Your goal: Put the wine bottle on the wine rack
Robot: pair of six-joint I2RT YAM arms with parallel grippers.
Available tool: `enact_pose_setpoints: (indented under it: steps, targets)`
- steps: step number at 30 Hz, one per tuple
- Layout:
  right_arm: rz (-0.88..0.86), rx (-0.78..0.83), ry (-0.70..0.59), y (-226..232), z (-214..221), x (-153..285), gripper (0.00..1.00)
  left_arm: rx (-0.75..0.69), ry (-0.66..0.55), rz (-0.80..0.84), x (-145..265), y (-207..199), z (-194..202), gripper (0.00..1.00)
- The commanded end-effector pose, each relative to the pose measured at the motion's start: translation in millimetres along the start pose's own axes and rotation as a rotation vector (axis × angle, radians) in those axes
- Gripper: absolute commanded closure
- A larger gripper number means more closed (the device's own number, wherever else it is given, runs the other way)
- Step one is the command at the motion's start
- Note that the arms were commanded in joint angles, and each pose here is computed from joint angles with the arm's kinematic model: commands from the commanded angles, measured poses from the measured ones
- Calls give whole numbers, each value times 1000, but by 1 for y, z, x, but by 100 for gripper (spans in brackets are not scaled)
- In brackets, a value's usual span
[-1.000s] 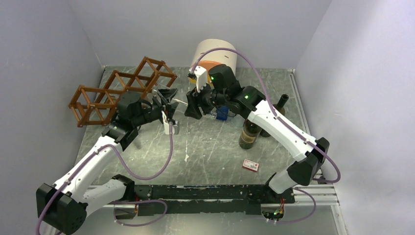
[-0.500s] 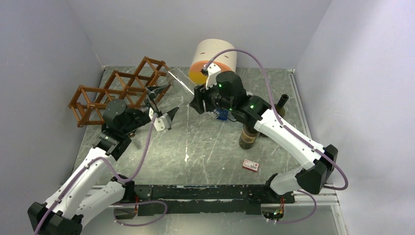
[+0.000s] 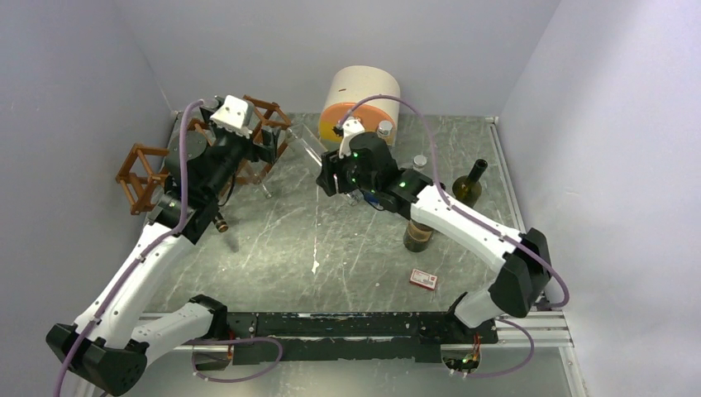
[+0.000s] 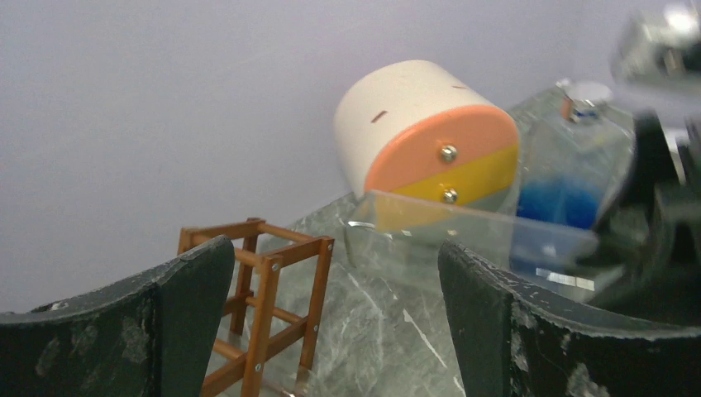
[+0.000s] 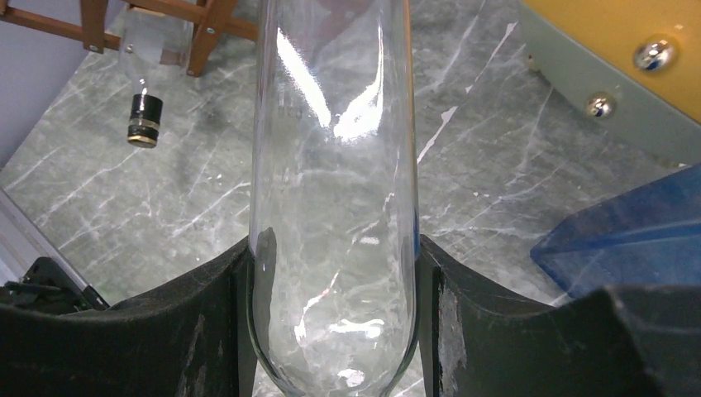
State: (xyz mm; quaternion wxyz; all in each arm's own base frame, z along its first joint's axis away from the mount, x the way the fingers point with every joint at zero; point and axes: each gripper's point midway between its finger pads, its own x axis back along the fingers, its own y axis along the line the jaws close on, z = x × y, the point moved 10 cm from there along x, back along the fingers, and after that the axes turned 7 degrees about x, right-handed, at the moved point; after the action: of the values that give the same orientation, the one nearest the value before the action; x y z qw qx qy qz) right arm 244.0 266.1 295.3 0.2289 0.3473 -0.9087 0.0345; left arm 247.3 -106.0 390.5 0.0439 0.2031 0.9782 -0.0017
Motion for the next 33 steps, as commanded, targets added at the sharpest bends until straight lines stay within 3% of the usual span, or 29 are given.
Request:
enact_pose_setpoints:
  steps: [1, 8, 13, 33]
  targets:
    - [-24, -34, -122, 4, -16, -20, 100, 103, 21, -224, 4, 17, 3, 3]
    - [-43, -51, -86, 7, -7, -59, 100, 212, 38, -454, 10, 47, 24, 3]
    - [-44, -42, -73, 10, -3, -83, 100, 220, 33, -389, 13, 44, 37, 3]
    - [-48, -45, -109, 19, -13, -140, 100, 214, 28, -418, 17, 48, 47, 3]
